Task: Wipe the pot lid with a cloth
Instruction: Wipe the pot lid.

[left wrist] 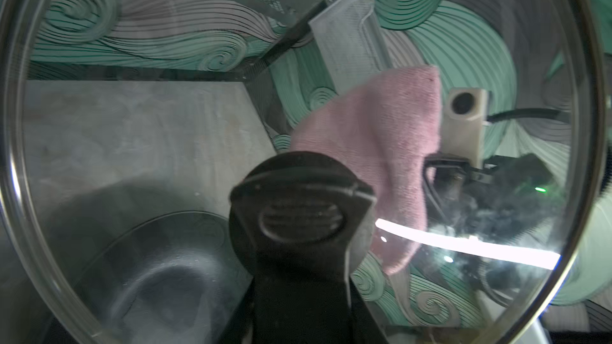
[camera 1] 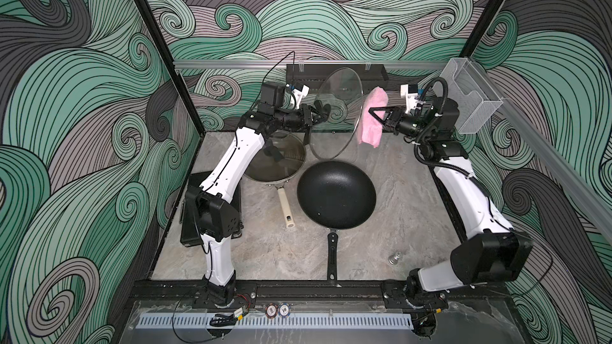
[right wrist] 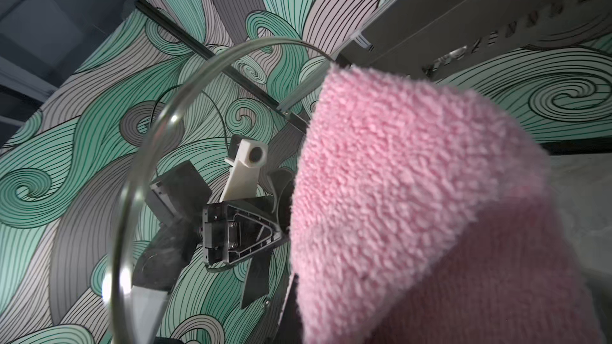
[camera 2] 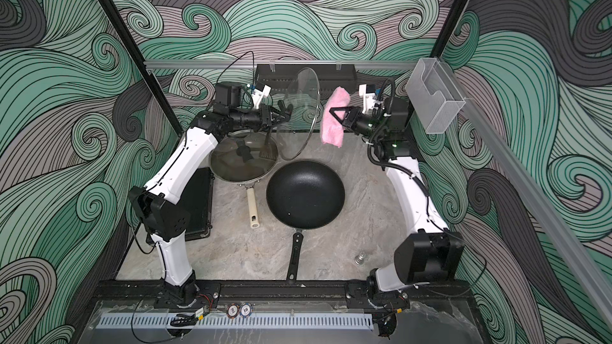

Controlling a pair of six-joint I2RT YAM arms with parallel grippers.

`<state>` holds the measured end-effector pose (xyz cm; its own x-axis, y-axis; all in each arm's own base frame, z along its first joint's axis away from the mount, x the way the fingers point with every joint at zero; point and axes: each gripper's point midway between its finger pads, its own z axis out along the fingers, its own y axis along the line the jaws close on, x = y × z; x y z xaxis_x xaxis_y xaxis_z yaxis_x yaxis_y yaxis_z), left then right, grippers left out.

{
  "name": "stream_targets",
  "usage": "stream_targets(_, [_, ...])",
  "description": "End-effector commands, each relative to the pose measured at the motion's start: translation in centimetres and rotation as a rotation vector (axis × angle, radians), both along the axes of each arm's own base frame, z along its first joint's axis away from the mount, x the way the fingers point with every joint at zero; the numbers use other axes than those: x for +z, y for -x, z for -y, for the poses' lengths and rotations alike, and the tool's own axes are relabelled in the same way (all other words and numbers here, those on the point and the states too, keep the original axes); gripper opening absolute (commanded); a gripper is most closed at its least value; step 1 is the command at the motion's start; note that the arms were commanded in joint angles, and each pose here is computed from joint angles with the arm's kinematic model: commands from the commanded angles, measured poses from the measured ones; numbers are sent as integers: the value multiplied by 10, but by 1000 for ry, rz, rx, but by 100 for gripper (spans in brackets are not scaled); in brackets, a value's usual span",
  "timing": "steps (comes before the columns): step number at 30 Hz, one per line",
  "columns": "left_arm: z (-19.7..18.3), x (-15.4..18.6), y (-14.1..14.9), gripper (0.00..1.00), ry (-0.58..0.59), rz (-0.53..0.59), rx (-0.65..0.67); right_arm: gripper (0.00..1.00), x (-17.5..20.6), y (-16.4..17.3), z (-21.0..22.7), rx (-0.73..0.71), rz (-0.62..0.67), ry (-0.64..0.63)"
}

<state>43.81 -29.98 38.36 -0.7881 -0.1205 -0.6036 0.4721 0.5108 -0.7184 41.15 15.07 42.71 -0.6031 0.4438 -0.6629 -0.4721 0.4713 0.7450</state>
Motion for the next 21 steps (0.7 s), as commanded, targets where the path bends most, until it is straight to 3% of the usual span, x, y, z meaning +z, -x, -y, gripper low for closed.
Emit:
stream_targets(1, [-29,10,-10,0,-221,190,117,0,-5,27,15,-136,-59,111])
stream_targets(6, [-27,-5,-4,0,-398,278,107,0,-33,41,-4,-129,-194,178])
stream_targets(10, [-22,-19,3,0,-573,364,82,0,-39,47,-27,-119,-206,210])
stream_targets(17, [3,-25,25,0,-721,528,-25,0,-65,30,-39,-126,-304,290])
stream_targets(21, [11,-19,42,0,-682,632,-82,0,-75,15,-34,-125,-362,302])
